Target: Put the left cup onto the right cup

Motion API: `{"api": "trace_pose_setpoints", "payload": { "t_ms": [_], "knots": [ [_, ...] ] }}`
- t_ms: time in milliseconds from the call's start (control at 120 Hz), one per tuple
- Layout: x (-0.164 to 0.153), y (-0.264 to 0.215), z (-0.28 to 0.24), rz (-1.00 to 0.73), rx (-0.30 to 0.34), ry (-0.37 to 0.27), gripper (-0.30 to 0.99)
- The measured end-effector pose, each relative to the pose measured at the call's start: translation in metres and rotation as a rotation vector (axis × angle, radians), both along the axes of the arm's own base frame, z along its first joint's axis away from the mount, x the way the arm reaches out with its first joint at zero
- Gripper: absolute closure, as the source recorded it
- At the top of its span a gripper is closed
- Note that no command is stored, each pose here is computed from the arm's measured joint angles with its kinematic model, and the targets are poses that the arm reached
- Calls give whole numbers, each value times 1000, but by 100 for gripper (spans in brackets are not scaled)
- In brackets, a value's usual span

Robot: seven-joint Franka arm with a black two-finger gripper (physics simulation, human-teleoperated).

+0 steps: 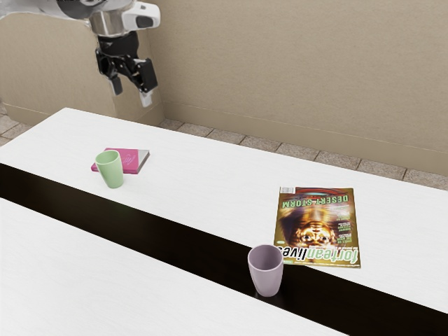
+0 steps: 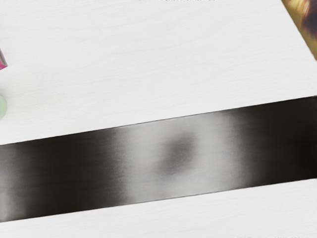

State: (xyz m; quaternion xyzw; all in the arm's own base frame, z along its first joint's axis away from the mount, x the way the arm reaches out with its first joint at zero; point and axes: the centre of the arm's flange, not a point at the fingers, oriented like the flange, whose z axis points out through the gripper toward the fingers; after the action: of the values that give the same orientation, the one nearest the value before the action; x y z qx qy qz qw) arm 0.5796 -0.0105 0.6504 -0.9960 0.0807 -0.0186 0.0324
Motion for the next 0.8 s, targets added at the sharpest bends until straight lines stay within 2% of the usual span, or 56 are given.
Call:
{"api": "trace_pose_setpoints", "payload": {
  "t_ms": [83,167,283,358,500,617,708,800],
  "knots": [
    [-1,-28,-1,-39,7,-8,0],
    [0,-21,-18,-20,17,14,0],
    [13,31,-53,83,34,43,0],
    [35,72,-92,155,46,72,0],
    [66,136,-162,246,30,106,0],
    [76,172,-202,281,20,102,0],
    [97,192,-228,284,23,72,0],
    [102,221,-247,307,14,55,0]
  ]
}}
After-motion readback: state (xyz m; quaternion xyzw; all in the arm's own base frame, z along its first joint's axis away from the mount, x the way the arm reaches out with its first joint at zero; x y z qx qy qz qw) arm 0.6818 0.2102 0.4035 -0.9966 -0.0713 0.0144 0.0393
